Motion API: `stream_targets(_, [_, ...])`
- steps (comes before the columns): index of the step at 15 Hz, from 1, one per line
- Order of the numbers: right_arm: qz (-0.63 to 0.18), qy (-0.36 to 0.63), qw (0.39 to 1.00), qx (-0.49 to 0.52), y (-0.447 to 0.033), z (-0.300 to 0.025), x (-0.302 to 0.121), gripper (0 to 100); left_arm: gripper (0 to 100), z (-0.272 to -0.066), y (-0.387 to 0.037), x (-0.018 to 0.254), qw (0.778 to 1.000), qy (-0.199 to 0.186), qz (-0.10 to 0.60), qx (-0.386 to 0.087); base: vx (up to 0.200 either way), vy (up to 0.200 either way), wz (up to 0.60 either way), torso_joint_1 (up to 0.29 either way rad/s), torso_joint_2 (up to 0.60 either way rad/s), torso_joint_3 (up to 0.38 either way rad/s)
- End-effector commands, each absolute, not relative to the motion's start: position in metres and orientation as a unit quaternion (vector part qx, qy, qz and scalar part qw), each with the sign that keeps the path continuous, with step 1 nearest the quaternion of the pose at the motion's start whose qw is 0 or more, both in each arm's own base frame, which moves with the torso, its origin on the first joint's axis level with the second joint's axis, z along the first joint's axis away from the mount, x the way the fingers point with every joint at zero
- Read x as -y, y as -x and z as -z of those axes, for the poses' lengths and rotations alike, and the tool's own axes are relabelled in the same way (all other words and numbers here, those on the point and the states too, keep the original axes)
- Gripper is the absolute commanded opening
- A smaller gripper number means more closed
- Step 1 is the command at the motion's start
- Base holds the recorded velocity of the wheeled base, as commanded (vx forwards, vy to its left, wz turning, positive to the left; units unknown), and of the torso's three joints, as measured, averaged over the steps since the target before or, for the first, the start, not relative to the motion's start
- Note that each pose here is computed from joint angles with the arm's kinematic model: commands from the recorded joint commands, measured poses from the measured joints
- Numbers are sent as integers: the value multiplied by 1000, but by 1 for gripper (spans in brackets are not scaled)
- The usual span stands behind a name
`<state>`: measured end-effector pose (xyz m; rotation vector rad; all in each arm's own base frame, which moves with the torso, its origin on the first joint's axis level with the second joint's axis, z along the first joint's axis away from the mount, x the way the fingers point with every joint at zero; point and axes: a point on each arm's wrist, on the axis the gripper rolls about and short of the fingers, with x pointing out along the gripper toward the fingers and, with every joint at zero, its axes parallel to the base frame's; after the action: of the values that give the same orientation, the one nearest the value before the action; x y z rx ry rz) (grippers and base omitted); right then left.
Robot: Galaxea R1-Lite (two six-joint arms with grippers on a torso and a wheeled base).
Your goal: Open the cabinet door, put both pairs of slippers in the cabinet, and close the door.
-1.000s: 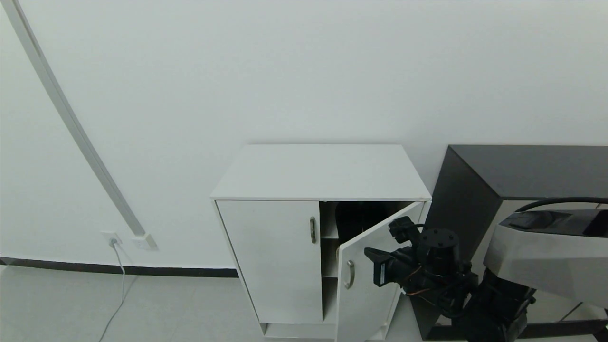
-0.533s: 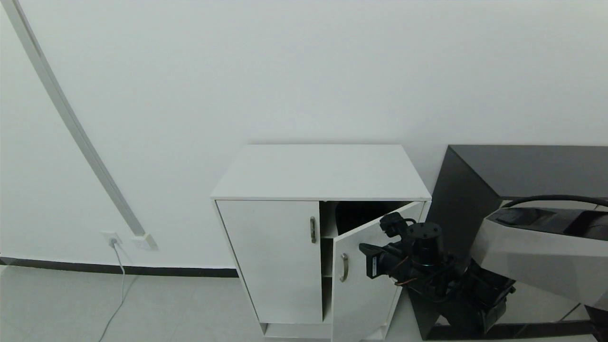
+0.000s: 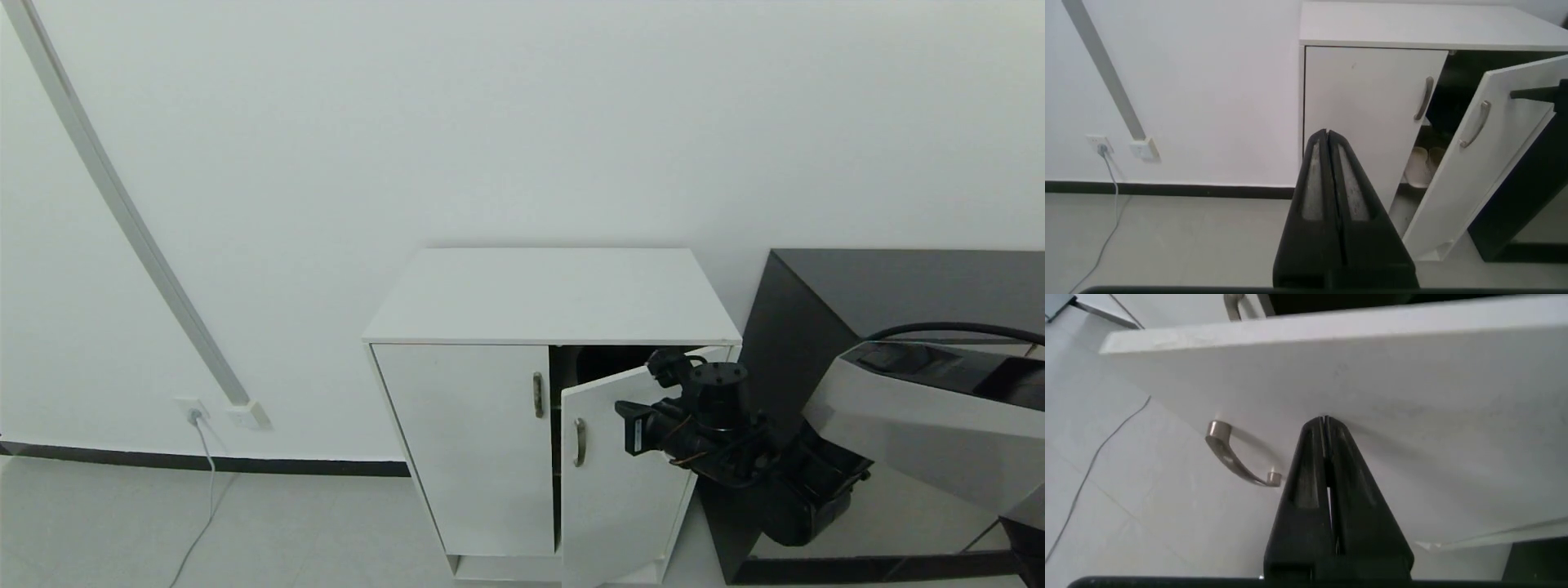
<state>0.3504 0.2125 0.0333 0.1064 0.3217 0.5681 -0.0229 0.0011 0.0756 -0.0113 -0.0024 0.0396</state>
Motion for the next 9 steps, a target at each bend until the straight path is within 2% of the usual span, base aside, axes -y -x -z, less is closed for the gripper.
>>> stream_targets(1, [-278,-53,947,-155,-355,-33,-214,0,0,-76,23,-1,1000,5,-20,1,0,0,0,0,0,0])
stream_targets(9, [-271,-54,948,-155,-380,-44,-223,0,0,-76,23,-1,1000,5,-21,1,0,0,0,0,0,0])
